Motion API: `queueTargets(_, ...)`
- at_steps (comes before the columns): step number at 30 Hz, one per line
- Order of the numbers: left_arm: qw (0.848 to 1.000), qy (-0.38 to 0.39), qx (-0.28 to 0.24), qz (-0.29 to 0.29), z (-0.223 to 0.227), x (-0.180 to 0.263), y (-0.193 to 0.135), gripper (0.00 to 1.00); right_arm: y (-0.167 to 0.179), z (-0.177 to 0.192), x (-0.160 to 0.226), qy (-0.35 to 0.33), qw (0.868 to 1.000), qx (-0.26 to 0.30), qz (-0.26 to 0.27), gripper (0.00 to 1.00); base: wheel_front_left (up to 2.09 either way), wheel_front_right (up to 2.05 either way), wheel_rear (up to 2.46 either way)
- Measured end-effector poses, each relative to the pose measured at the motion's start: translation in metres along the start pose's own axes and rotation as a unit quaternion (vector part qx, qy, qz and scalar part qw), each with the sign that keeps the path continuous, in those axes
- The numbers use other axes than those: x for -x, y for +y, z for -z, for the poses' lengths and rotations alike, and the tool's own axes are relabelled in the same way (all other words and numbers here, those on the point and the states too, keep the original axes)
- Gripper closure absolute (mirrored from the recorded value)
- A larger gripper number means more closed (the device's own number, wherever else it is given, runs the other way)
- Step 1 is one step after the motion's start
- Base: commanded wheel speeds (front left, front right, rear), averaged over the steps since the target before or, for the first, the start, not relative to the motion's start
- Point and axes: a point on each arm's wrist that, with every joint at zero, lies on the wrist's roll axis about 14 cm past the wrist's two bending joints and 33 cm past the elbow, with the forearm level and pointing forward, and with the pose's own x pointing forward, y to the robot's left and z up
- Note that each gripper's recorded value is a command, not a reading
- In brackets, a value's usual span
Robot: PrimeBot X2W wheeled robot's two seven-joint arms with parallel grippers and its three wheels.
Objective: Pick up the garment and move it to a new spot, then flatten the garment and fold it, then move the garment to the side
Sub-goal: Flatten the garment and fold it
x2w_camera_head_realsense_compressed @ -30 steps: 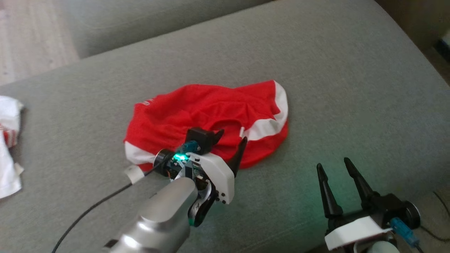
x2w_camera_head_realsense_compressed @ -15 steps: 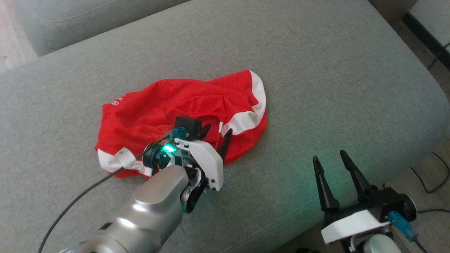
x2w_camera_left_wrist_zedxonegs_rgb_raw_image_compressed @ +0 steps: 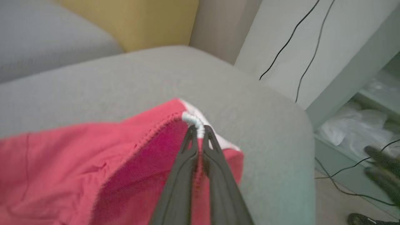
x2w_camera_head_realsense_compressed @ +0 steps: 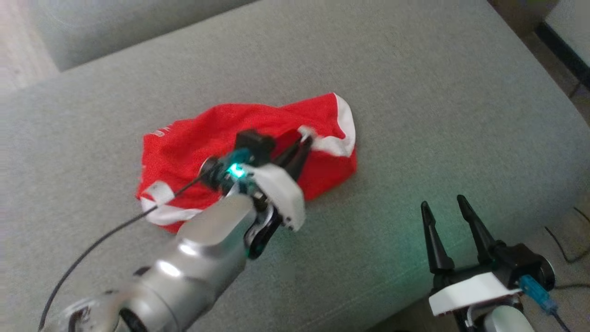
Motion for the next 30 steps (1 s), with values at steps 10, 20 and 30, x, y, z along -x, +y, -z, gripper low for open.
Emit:
queueTargets(10, 0.984, -0.154, -0.067, 0.061, -0.134, 0.035, -0.059, 1.00, 0.013, -0.006, 0.011, -0.026, 0.999, -0.006, -0.030, 0.00, 0.00, 0.00, 0.00)
queueTargets(20, 0.986, -0.116, -0.077, -0.094, -0.084, 0.139, 0.028, 1.00, 0.054, -0.007, 0.009, -0.033, 0.994, -0.009, -0.105, 0.00, 0.00, 0.00, 0.00)
queueTargets(30, 0.959, -0.092, 0.008, -0.269, 0.009, 0.266, 0.078, 1.00, 0.134, 0.030, 0.003, 0.043, 0.972, -0.025, -0.230, 0.00, 0.00, 0.00, 0.00)
